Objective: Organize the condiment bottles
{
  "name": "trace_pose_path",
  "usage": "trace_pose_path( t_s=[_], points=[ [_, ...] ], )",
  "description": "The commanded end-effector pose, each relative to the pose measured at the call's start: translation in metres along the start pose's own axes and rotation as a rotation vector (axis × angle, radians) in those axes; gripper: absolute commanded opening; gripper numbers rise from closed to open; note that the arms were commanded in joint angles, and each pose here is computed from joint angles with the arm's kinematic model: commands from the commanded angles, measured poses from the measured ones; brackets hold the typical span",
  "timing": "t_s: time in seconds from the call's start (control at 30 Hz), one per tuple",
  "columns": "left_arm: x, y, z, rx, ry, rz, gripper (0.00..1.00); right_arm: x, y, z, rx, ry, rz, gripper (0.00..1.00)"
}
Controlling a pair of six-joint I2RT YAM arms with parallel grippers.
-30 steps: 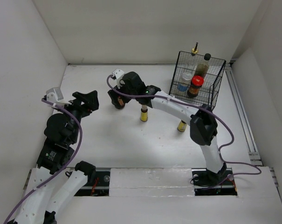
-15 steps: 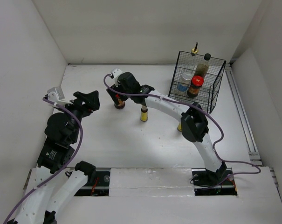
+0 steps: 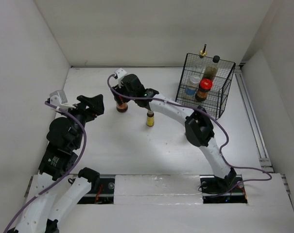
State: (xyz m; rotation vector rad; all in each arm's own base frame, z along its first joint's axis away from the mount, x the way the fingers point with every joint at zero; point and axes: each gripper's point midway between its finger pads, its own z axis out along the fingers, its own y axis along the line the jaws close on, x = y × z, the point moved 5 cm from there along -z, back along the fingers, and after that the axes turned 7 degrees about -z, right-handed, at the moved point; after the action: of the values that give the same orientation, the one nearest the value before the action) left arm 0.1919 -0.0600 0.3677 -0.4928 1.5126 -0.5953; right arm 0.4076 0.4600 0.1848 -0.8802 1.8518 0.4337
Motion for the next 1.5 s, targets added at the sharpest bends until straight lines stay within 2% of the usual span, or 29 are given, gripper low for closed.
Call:
trace_pose_path(
  t_s=[0.0,0.1,0.17,0.2,0.27,0.3,0.33,0.47,0.5,0.53,0.63,0.7,0.87,1.0,1.1,1.47],
  points=[
    [-0.008,-0.007,0.001,0.026,-0.027,-0.018,0.82,-0.089,-0.012,-0.05,-0.037,-0.281,0.082,0.56],
    [-0.008,-0.007,0.001,0.026,-0.027,-0.018,0.82,-0.144,-0.034,-0.103,-0.075,-0.476,0.15,0.54],
    [-0.009,-0.008,0.001,0.032,-0.033,-0.021,0.82,-0.155,-0.052,-0.127,-0.117,-0.542,0.178,0.54],
    [-0.009,-0.008,0.001,0.032,-0.034,-0.012,0.82,-0.18,-0.058,-0.16,-0.137,-0.646,0.201,0.54],
    [-0.009,-0.008,0.001,0.032,-0.034,-0.012,0.82,-0.174,-0.079,-0.179,-0.158,-0.668,0.219,0.54],
    [-0.009,-0.008,0.001,0.032,-0.034,-0.012,0.82,-0.188,-0.084,-0.211,-0.169,-0.74,0.23,0.54],
    [-0.008,-0.006,0.0,0.032,-0.034,-0.012,0.82,-0.186,-0.091,-0.223,-0.165,-0.756,0.237,0.54],
    [-0.007,-0.007,0.0,0.04,-0.027,-0.012,0.82,-0.168,-0.13,-0.276,-0.062,-0.79,0.266,0.53],
    [-0.007,-0.007,0.0,0.04,-0.027,-0.012,0.82,-0.151,-0.148,-0.281,-0.005,-0.77,0.282,0.53],
    [-0.007,-0.007,0.0,0.04,-0.027,-0.012,0.82,-0.154,-0.152,-0.31,0.03,-0.799,0.277,0.53],
    [-0.005,-0.007,0.002,0.034,-0.019,-0.008,0.82,-0.138,-0.184,-0.356,0.177,-0.801,0.281,0.52],
    [-0.007,-0.01,0.001,0.046,-0.02,-0.011,0.82,-0.118,-0.207,-0.382,0.303,-0.753,0.288,0.5],
    [-0.007,-0.01,0.001,0.046,-0.02,-0.011,0.82,-0.091,-0.247,-0.427,0.531,-0.701,0.303,0.5],
    [-0.007,-0.01,0.001,0.046,-0.02,-0.011,0.82,-0.063,-0.274,-0.438,0.66,-0.617,0.329,0.5],
    [-0.007,-0.01,0.001,0.046,-0.02,-0.011,0.82,-0.053,-0.289,-0.451,0.75,-0.602,0.34,0.5],
    [-0.007,-0.01,0.001,0.046,-0.02,-0.011,0.82,-0.037,-0.334,-0.448,0.885,-0.536,0.332,0.5]
  ],
)
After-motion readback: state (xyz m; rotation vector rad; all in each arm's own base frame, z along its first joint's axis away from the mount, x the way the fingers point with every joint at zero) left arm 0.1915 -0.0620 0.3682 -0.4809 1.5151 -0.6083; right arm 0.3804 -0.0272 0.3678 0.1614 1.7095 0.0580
